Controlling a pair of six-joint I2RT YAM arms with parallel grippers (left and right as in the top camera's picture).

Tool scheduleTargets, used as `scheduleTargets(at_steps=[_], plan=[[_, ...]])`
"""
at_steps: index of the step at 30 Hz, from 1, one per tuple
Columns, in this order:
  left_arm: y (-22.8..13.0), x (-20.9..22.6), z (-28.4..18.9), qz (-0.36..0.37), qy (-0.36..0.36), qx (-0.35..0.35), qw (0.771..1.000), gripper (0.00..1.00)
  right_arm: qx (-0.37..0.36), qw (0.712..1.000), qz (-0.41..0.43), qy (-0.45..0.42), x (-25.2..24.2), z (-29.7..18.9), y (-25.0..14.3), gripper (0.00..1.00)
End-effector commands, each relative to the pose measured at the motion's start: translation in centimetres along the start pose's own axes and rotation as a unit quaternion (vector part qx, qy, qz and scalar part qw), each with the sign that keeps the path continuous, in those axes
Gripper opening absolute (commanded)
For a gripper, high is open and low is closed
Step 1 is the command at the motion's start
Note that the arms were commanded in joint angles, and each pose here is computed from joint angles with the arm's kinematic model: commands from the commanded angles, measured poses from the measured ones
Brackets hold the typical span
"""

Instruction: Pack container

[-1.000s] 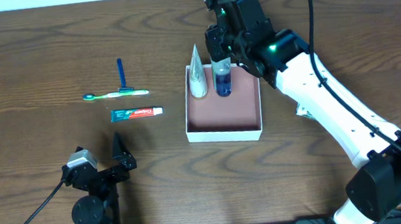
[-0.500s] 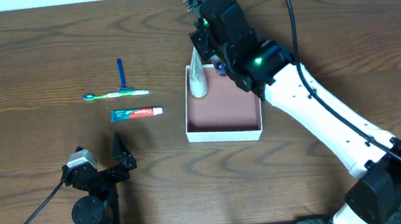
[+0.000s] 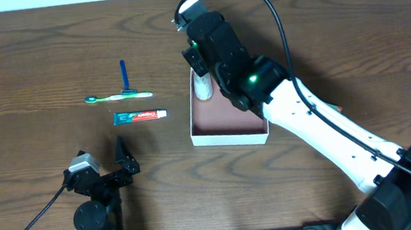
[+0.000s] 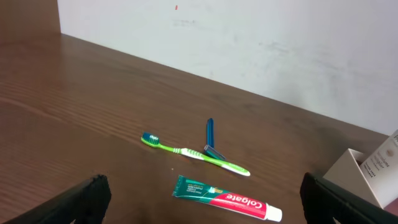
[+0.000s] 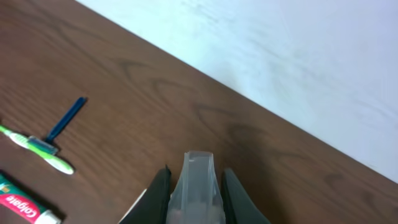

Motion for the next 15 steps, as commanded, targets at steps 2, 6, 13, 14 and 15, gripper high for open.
scheduleTargets(at_steps=[2, 6, 13, 14, 15], plan=[[-1.4, 0.4, 0.1, 0.006, 0.008, 0.025, 1.000, 0.98, -0.039, 0.999, 0.005, -0.020, -1.5, -2.2, 0.7, 0.02], [-1.4, 0.4, 0.1, 0.006, 0.008, 0.025, 1.000, 0.98, -0.053, 0.998, 0.019, -0.004, -2.2, -2.3, -1.0, 0.02], [-1.4, 0.3, 0.1, 0.006, 0.008, 0.025, 1.000, 0.98, -0.066, 0.995, 0.060, 0.043, -2.9, -1.6, -4.1, 0.02], [-1.4, 0.4, 0.1, 0.006, 0.008, 0.025, 1.000, 0.98, -0.065, 0.995, 0.061, 0.055, -2.8, -1.4, -4.4, 0.02], [-1.4, 0.4, 0.1, 0.006, 0.008, 0.025, 1.000, 0.98, -0.064, 0.994, 0.063, 0.069, -2.7, -1.3, -4.8, 0.01]])
Point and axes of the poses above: each gripper's point midway between its finger pads, its own z axis out along the fingers, its own x axis along the line the jaws close on, y = z × x, the point moved 5 cm from there along -z, back along the fingers, and after that the axes turned 8 degrees about z, right-handed, at the moved point
